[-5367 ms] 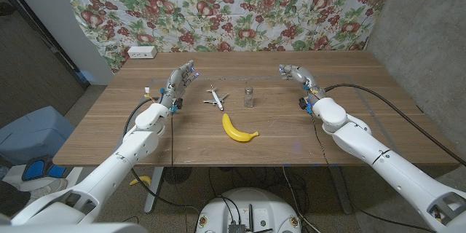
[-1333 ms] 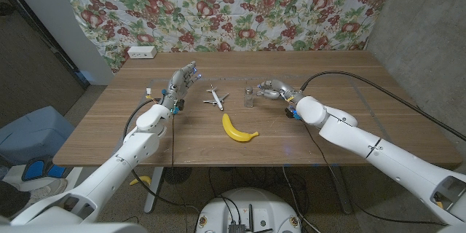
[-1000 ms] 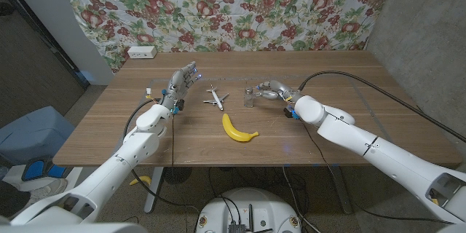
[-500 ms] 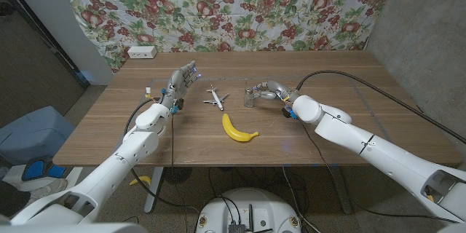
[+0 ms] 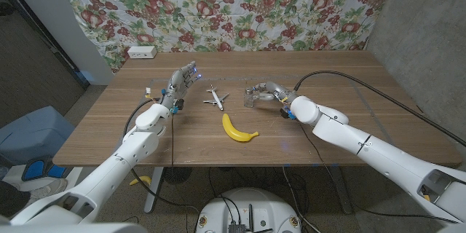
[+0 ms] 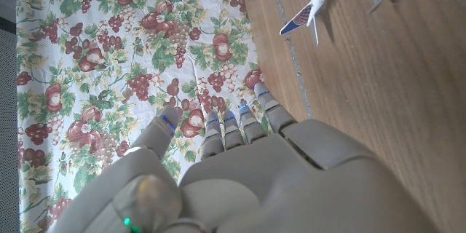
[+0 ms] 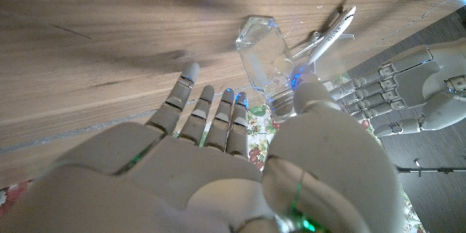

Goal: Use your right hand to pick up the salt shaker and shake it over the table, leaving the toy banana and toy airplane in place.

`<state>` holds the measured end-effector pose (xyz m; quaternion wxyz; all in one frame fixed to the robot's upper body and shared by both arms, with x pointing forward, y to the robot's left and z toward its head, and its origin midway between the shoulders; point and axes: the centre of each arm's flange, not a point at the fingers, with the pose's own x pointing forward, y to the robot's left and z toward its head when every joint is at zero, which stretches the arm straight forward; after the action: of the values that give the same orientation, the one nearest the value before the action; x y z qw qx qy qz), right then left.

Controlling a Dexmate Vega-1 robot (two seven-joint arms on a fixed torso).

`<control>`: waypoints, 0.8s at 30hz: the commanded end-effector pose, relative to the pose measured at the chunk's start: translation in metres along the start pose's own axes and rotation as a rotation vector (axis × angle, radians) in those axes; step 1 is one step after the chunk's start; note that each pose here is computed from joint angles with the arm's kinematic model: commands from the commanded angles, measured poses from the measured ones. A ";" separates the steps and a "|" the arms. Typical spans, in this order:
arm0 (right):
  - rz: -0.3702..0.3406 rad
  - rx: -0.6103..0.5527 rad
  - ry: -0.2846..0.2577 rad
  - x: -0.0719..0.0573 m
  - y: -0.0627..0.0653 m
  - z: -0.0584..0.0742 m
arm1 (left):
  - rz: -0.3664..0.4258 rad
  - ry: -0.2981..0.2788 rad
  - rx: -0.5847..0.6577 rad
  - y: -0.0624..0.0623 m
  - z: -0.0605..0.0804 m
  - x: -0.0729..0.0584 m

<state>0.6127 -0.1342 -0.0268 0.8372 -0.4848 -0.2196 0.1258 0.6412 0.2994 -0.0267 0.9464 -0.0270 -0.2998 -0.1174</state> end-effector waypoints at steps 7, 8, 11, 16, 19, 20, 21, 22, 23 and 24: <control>-0.016 -0.004 -0.012 0.007 0.007 0.001 | -0.005 0.008 -0.005 0.001 0.000 -0.002; -0.014 -0.003 -0.013 0.008 0.007 0.001 | -0.005 0.008 -0.006 0.001 -0.001 -0.002; -0.008 -0.004 -0.015 0.010 0.008 0.001 | -0.004 0.008 -0.006 0.001 -0.001 -0.002; 0.006 0.002 -0.023 0.013 0.010 0.002 | -0.003 0.008 -0.007 0.002 -0.001 -0.002; 0.007 0.006 -0.028 0.014 0.011 0.003 | -0.003 0.010 -0.007 0.002 -0.001 -0.002; 0.007 0.008 -0.029 0.014 0.011 0.003 | -0.004 0.011 -0.007 0.002 -0.001 -0.002; 0.006 0.012 -0.030 0.014 0.011 0.003 | -0.006 0.011 -0.008 0.002 -0.001 -0.002; 0.005 0.013 -0.030 0.015 0.011 0.003 | -0.005 0.011 -0.007 0.002 -0.001 -0.002; 0.003 0.013 -0.031 0.015 0.011 0.003 | -0.005 0.012 -0.005 0.002 -0.001 -0.002; 0.002 0.013 -0.031 0.015 0.011 0.003 | -0.005 0.011 -0.005 0.003 -0.001 -0.002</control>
<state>0.6213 -0.1242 -0.0308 0.8351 -0.4835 -0.2283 0.1294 0.6401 0.3005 -0.0281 0.9471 -0.0288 -0.2961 -0.1202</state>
